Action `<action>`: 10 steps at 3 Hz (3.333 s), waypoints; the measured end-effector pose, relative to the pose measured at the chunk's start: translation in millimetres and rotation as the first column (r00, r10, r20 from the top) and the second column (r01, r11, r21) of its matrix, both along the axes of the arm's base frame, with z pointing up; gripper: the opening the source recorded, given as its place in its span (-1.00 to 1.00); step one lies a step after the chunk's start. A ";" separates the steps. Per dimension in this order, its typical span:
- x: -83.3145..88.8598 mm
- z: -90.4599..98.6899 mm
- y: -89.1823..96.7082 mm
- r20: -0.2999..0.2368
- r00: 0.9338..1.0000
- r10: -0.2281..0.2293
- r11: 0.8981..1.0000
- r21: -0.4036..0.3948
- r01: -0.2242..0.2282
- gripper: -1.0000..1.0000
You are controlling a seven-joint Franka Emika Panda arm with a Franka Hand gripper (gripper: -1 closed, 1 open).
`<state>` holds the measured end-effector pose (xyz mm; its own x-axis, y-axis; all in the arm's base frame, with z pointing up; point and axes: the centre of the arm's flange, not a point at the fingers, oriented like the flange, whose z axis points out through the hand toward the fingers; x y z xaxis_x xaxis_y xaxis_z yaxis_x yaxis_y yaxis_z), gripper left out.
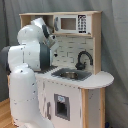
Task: Play with the kitchen
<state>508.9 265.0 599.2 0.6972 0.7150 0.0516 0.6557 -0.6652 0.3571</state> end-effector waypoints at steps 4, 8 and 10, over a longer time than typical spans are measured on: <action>-67.8 21.8 87.7 0.142 0.985 0.097 0.960 -0.274 -0.055 1.00; -108.4 41.2 144.7 0.272 0.927 0.258 0.801 -0.597 -0.048 1.00; -108.4 62.6 148.8 0.286 0.887 0.362 0.661 -0.750 -0.027 1.00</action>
